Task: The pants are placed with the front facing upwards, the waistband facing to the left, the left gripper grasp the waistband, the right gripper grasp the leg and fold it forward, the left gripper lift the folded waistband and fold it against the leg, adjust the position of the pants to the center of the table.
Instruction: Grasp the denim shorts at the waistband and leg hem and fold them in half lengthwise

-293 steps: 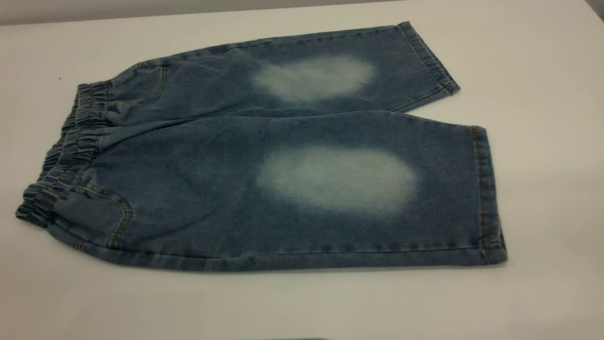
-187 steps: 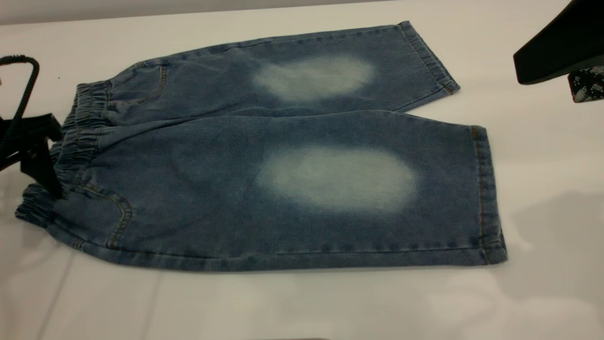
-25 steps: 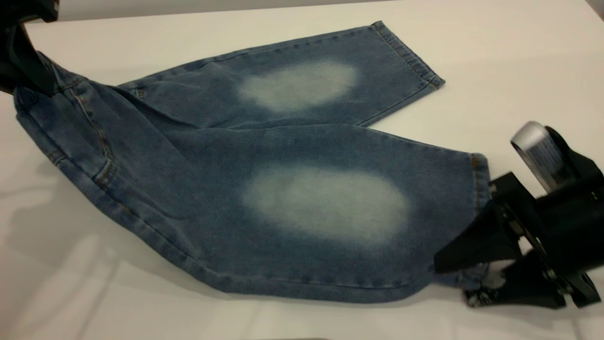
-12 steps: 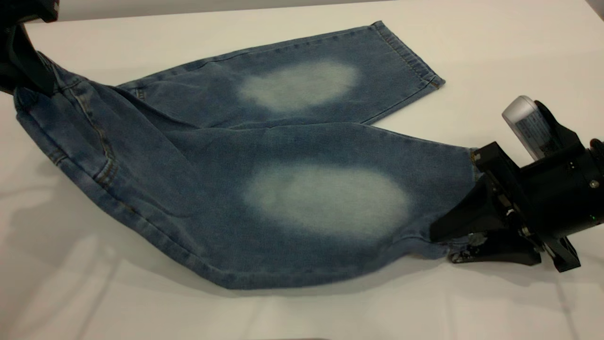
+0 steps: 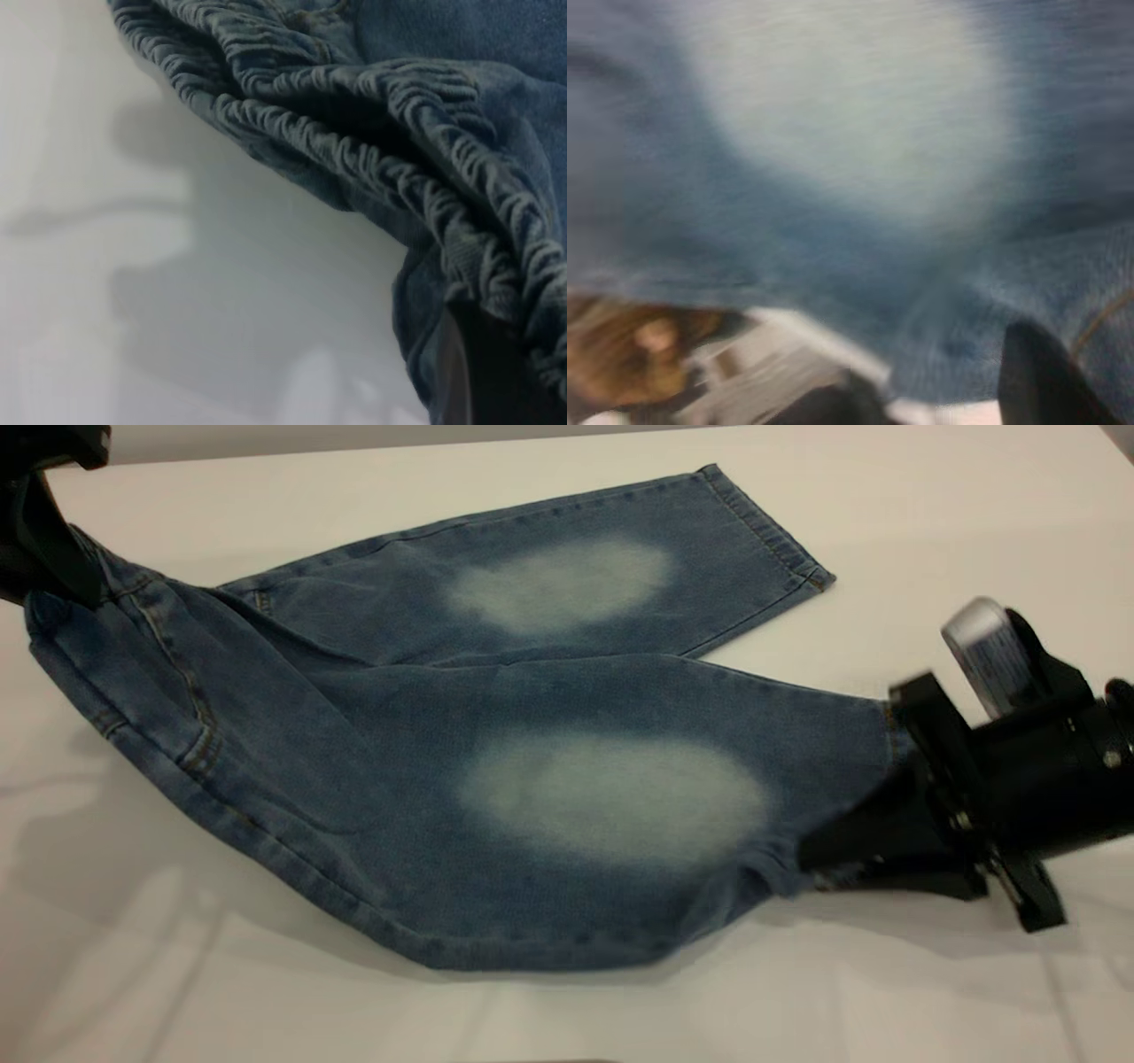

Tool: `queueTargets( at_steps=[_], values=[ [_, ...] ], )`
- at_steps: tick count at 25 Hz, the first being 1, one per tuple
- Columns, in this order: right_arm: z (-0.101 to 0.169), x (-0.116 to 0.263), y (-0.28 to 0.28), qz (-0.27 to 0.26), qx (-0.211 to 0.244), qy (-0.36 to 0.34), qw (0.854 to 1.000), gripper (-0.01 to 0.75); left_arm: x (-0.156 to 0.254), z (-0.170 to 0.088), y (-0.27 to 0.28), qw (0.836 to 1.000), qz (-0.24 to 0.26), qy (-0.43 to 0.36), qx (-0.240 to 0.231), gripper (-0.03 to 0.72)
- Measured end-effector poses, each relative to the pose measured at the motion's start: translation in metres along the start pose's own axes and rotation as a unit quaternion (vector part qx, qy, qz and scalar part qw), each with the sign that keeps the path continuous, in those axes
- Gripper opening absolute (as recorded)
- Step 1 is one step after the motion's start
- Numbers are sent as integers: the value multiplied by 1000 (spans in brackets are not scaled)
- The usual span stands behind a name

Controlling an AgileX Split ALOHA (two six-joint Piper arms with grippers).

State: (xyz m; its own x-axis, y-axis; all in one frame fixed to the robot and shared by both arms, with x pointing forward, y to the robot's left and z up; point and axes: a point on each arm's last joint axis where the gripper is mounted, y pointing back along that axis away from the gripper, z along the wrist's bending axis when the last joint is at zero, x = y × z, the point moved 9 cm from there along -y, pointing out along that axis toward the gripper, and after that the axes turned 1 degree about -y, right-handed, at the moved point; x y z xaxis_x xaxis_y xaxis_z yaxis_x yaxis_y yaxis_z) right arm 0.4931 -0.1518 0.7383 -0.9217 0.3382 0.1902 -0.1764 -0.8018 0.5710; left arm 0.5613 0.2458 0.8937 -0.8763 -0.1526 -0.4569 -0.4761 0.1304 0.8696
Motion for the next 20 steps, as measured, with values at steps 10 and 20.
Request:
queueTargets(
  at_steps=[10, 20],
  values=[
    [59, -12, 14, -4, -100, -40, 994, 27, 1, -3, 0, 1000, 3, 22, 7, 72],
    [149, -86, 35, -47, -171, -15, 984, 27, -19, -15, 1, 987, -46, 145, 48, 72]
  ],
)
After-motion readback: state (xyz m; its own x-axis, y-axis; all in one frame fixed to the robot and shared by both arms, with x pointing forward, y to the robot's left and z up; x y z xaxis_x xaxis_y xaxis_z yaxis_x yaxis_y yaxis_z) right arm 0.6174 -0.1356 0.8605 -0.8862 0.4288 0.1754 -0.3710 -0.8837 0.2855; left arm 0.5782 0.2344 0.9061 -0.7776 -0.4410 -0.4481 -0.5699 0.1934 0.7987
